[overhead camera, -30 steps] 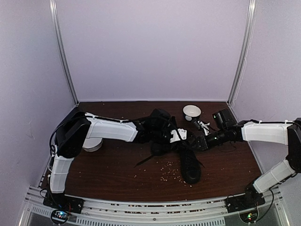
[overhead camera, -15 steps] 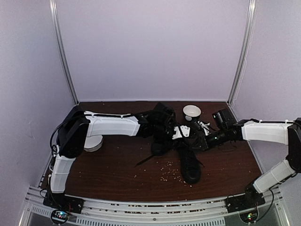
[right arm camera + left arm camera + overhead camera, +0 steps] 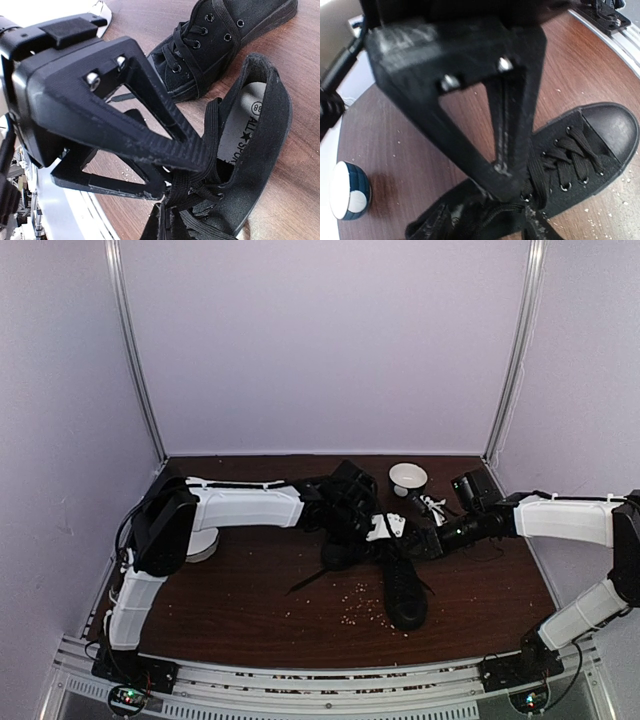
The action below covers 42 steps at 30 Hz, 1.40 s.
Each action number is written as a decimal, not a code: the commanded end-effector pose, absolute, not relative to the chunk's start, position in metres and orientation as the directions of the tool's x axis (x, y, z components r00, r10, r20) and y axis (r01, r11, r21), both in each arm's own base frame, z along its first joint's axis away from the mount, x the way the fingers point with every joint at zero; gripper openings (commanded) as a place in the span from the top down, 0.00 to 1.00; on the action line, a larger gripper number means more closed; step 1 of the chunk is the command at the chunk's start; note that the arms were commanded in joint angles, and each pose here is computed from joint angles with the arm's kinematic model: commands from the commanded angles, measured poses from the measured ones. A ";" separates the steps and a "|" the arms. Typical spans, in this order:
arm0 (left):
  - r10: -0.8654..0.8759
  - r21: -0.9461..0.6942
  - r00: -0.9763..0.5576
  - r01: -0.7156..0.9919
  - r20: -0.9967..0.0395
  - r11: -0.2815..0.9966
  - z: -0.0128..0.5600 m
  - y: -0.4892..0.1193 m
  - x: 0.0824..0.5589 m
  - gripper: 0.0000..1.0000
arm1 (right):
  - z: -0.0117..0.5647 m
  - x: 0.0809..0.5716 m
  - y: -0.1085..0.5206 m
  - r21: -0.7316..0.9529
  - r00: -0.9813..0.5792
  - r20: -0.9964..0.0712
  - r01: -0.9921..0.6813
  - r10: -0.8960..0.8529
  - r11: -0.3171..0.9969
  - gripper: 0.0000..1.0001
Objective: Tie the shoes
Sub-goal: Adjust the loop with the shoelace on the shoe.
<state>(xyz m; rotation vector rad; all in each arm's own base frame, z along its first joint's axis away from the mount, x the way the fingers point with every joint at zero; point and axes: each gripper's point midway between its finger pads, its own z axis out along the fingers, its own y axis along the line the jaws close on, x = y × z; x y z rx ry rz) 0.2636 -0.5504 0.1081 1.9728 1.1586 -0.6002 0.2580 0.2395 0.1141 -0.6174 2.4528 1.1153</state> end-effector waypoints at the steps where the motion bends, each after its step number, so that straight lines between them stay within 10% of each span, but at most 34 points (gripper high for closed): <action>1: 0.497 0.368 0.472 0.881 -0.728 -0.298 0.108 -0.557 0.268 0.55 | 0.125 0.262 0.241 0.602 -0.815 -0.527 -0.557 -0.239 0.572 1.00; 19: 0.464 0.375 0.421 0.907 -0.780 -0.193 0.116 -0.566 0.278 1.00 | 0.122 0.259 0.238 0.606 -0.834 -0.492 -0.534 -0.249 0.589 1.00; 42: 0.394 0.214 0.147 0.967 -0.908 0.134 0.129 -0.556 0.298 1.00 | 0.136 0.283 0.218 0.564 -0.833 -0.519 -0.503 -0.193 0.655 0.93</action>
